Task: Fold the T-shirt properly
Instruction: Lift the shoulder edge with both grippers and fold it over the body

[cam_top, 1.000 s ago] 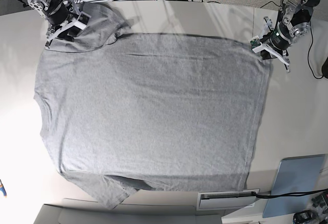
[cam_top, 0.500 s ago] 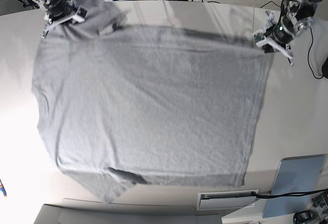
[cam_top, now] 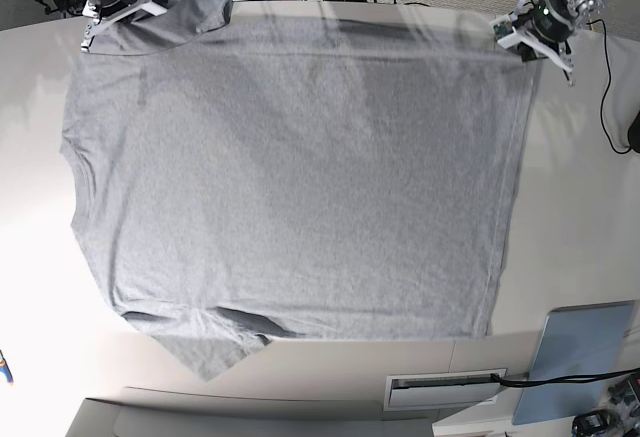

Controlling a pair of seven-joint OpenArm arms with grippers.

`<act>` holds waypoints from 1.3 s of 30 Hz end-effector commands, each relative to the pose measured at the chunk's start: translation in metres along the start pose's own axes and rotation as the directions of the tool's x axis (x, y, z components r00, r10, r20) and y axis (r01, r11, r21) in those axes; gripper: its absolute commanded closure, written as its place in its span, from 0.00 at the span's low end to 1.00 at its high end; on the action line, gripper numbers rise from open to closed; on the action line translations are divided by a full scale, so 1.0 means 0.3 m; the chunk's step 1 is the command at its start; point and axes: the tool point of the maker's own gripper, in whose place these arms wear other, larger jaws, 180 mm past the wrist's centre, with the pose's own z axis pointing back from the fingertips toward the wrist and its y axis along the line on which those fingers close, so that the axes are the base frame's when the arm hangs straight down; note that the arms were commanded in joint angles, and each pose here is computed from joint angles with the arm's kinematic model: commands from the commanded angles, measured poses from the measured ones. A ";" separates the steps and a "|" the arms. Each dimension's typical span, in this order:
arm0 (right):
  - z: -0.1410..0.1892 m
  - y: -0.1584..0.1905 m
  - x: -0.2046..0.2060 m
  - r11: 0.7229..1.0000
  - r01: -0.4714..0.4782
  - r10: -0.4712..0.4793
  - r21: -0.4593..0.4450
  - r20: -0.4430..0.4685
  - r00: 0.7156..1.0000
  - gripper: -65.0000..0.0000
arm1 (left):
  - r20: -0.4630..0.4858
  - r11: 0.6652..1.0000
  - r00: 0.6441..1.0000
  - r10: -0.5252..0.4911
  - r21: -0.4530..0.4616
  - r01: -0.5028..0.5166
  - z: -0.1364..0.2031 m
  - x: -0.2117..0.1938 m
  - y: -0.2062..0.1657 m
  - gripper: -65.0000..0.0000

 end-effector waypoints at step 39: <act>0.111 -0.500 0.174 0.868 0.193 -0.108 -0.457 0.204 0.973 1.00 | 0.073 0.929 0.960 0.271 0.240 -0.281 0.065 -0.009 0.314 1.00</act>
